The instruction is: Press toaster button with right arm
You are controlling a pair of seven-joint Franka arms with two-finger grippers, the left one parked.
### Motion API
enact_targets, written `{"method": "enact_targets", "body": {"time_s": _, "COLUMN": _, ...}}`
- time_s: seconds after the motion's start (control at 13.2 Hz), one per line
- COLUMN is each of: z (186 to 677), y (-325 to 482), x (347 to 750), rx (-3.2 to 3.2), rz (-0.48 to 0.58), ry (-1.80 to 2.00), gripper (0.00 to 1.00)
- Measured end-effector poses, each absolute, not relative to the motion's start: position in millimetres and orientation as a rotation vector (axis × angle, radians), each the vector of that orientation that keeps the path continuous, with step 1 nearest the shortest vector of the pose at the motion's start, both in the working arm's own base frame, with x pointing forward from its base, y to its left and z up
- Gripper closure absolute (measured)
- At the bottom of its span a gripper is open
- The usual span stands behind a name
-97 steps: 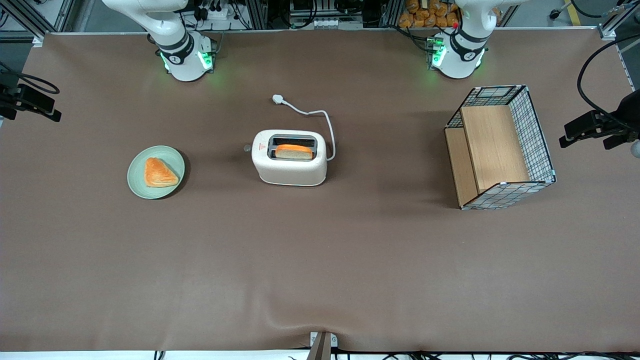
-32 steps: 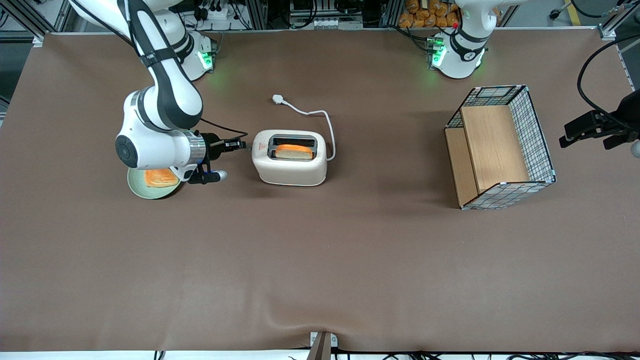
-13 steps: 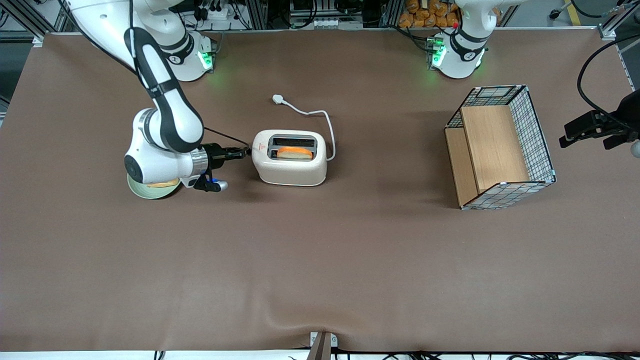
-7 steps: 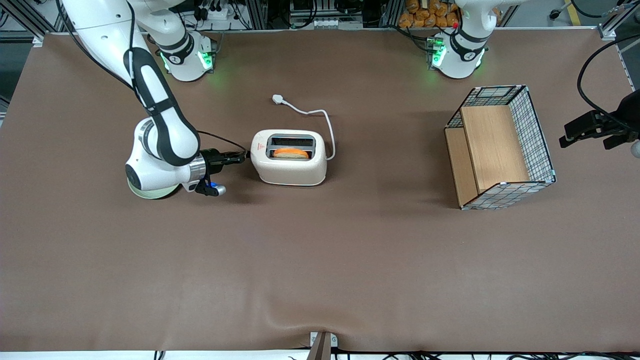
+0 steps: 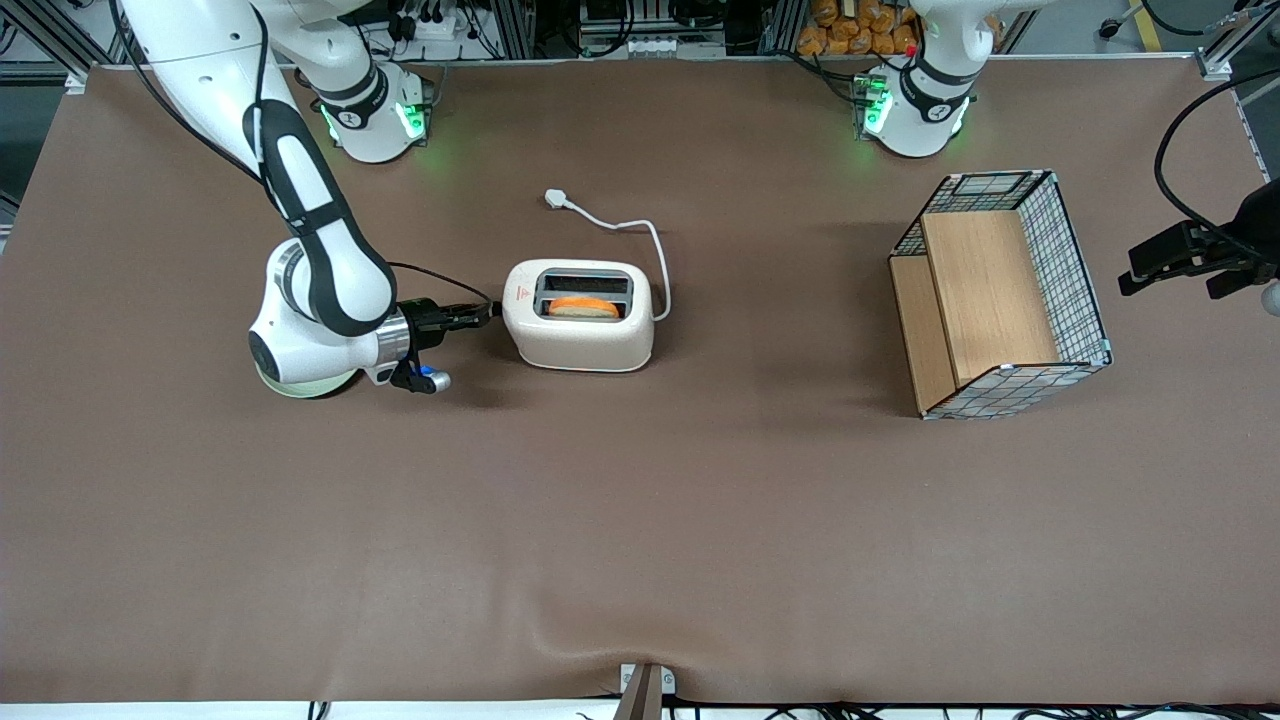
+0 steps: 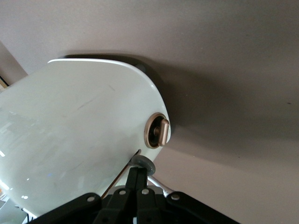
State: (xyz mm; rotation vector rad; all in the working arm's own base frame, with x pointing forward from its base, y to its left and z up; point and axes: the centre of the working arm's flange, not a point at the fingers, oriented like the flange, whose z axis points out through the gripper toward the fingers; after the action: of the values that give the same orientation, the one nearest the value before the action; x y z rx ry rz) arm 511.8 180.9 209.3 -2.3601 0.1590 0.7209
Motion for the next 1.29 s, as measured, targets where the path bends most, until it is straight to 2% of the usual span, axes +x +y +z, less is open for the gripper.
{"method": "enact_targets", "body": {"time_s": 0.23, "z": 229, "y": 173, "x": 528, "rx": -2.341, "rz": 0.727, "ry": 0.134, "gripper": 0.99}}
{"method": "enact_targets", "body": {"time_s": 0.3, "z": 239, "y": 165, "x": 537, "rx": -2.349, "rz": 0.722, "ry": 0.12, "gripper": 0.92}}
{"method": "enact_targets", "body": {"time_s": 0.46, "z": 255, "y": 148, "x": 552, "rx": -2.359, "rz": 0.71, "ry": 0.112, "gripper": 0.71}}
{"method": "enact_targets", "body": {"time_s": 0.84, "z": 280, "y": 110, "x": 575, "rx": -2.427, "rz": 0.685, "ry": 0.071, "gripper": 0.1}}
{"method": "enact_targets", "body": {"time_s": 0.91, "z": 287, "y": 101, "x": 580, "rx": -2.453, "rz": 0.67, "ry": 0.06, "gripper": 0.01}}
{"method": "enact_targets", "body": {"time_s": 1.29, "z": 350, "y": 29, "x": 596, "rx": -2.654, "rz": 0.533, "ry": 0.037, "gripper": 0.0}}
